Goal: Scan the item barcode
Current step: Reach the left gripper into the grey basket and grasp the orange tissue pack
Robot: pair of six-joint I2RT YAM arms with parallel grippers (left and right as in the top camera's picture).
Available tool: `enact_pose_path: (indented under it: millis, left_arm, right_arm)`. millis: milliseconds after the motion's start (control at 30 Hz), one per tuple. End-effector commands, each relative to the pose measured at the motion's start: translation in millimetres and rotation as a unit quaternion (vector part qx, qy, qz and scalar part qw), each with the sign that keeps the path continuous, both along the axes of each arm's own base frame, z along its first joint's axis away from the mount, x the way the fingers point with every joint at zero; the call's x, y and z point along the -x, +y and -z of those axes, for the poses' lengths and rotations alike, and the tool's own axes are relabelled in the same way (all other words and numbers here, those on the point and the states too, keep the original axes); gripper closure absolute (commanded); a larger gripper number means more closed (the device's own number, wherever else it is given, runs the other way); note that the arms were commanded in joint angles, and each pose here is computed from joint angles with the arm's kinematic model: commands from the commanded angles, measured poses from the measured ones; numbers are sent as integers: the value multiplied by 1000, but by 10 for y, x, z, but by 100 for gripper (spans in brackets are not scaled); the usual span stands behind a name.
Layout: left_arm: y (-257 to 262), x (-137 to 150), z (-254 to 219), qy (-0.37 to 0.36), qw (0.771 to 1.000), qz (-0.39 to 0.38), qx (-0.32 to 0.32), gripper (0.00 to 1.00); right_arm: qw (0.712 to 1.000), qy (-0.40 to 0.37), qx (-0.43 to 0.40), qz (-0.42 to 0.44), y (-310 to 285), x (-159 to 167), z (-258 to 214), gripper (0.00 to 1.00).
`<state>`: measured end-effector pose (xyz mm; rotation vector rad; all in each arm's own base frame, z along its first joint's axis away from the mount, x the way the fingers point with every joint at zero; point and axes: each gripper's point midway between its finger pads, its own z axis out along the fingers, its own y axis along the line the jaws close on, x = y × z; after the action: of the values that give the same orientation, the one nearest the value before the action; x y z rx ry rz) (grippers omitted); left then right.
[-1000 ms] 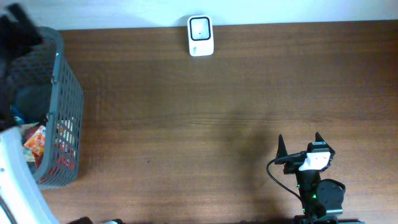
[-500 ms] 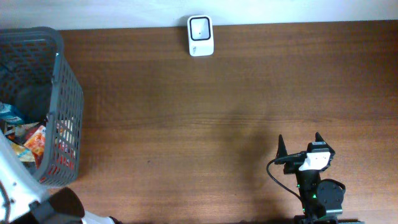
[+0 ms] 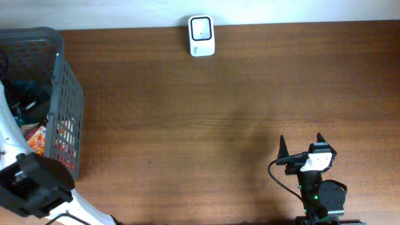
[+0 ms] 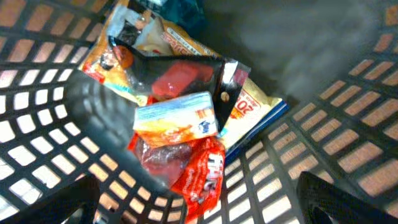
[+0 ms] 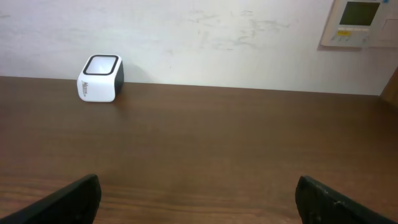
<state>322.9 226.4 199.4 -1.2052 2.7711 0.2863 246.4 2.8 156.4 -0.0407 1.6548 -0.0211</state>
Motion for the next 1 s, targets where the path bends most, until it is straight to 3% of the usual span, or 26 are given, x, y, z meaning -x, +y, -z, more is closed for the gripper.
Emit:
enact_pose_path:
  millis: [0,367,800,867,967]
  left_arm:
    - [18,60,273,30,1000,3,7,1]
    - [62,20,970,33,999,5,8,1]
    - [129,-52,1009,5,999,-44,-3,1]
    - [126,-48,1009,5,999,-50,-2,8]
    - [89,12,1016,8,996,-94,5,7]
  right_arm:
    - [1000,4,4,7,-30,-1,42,2]
    - [1000,4,4,7,-30,-1,42,2]
    - [1000,4,4,7,-30,-1,42,2]
    - [1000,4,4,7,-31,-1,42,2]
    - [1000,4,4,7,-30,-1,42,2]
